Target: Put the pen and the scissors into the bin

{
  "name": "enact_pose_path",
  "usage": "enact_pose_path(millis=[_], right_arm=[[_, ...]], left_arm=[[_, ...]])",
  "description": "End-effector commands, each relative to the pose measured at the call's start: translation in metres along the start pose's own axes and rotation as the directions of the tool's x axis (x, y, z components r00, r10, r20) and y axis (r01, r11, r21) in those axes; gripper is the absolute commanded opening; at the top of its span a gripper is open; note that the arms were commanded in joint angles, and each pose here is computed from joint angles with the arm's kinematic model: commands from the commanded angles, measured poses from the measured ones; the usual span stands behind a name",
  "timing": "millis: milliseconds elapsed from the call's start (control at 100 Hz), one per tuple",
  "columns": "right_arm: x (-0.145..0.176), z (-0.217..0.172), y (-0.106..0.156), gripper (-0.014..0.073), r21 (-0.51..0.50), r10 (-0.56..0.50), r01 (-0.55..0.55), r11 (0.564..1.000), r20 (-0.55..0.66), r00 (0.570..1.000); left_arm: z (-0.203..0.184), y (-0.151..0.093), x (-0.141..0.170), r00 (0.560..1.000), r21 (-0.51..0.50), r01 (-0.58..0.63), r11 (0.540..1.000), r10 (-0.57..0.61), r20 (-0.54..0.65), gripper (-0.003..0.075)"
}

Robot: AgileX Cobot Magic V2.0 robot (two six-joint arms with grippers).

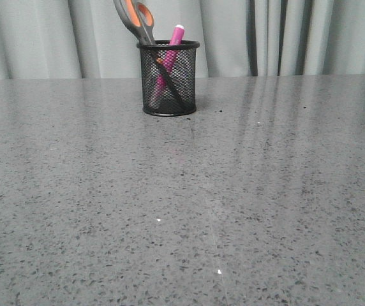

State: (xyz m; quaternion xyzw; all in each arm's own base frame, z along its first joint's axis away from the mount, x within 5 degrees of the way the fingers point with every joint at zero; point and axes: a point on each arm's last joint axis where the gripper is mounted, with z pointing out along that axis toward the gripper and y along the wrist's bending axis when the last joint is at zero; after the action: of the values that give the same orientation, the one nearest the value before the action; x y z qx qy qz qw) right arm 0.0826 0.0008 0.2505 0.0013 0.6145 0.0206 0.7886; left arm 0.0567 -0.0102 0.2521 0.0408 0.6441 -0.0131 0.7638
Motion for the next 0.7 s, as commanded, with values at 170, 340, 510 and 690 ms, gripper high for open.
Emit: enact_pose_path(millis=[170, 340, 510, 690], right_arm=[[-0.013, 0.002, -0.002, -0.0069, 0.029, -0.019, 0.016, 0.999, 0.077, 0.997], [-0.013, 0.002, -0.002, -0.0069, 0.029, -0.019, 0.016, 0.999, 0.077, 0.997], [-0.013, 0.002, -0.002, -0.0069, 0.029, -0.019, 0.016, 0.999, 0.077, 0.997], [-0.013, 0.002, -0.002, -0.0069, 0.029, -0.019, 0.016, 0.999, 0.077, 0.997]], left_arm=[[0.001, 0.000, -0.009, 1.000, 0.007, 0.010, 1.000, -0.010, 0.013, -0.0019], [0.000, 0.007, -0.009, 0.998, -0.074, 0.023, 0.997, -0.027, -0.054, -0.0019], [-0.001, 0.013, -0.012, 0.999, -0.132, 0.042, 0.990, -0.046, -0.022, -0.0019], [0.000, 0.009, 0.003, 0.998, -0.062, 0.019, 0.998, -0.023, -0.064, -0.0019]])
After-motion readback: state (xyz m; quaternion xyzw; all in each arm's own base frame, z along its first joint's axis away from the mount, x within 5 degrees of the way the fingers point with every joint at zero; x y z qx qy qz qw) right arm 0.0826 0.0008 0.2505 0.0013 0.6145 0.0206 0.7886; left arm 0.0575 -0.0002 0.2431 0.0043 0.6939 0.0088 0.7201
